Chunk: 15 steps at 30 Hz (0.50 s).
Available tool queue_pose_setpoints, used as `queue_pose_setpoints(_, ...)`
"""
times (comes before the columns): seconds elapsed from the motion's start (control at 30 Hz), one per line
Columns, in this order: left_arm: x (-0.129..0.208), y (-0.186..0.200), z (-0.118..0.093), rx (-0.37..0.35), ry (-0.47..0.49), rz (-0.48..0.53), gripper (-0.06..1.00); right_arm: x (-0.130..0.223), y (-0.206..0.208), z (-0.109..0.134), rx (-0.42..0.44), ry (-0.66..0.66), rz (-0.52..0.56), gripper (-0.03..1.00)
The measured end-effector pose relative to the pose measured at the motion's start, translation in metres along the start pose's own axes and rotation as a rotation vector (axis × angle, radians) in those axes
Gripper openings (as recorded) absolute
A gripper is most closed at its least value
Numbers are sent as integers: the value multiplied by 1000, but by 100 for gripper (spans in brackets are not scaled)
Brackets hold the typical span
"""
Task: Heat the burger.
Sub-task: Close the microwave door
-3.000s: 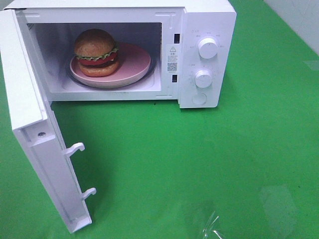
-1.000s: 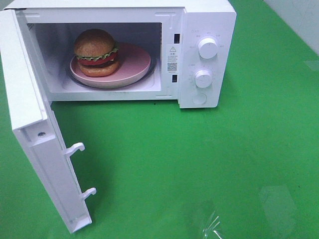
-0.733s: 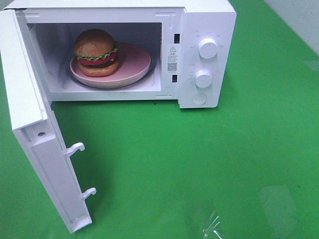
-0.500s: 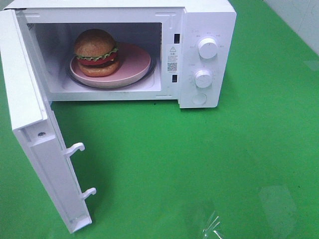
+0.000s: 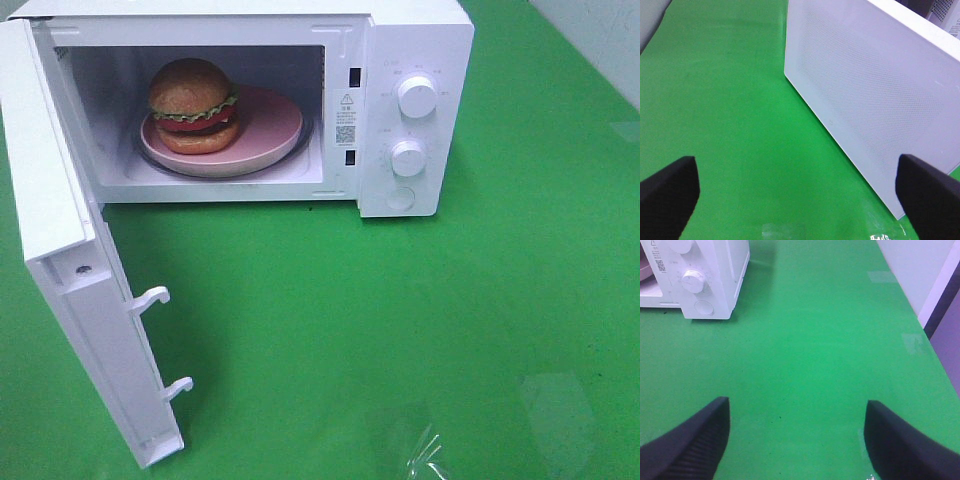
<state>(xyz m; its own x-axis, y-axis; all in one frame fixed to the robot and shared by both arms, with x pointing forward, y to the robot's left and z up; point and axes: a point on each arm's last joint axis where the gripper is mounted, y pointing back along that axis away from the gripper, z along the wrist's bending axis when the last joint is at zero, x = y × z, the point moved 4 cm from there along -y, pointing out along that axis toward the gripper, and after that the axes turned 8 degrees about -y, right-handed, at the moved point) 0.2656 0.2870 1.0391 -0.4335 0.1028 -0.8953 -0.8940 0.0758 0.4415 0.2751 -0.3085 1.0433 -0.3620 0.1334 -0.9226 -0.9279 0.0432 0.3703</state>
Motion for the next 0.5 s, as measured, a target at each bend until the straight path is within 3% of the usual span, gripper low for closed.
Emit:
queue_pose_setpoints(0.4,-9,6,-3,18,13,-52,97,0,0,0,0,0,0,70)
queue_pose_setpoints(0.5,-17,6,2,-13,-1,-64,92,0,0,0,0,0,0,70)
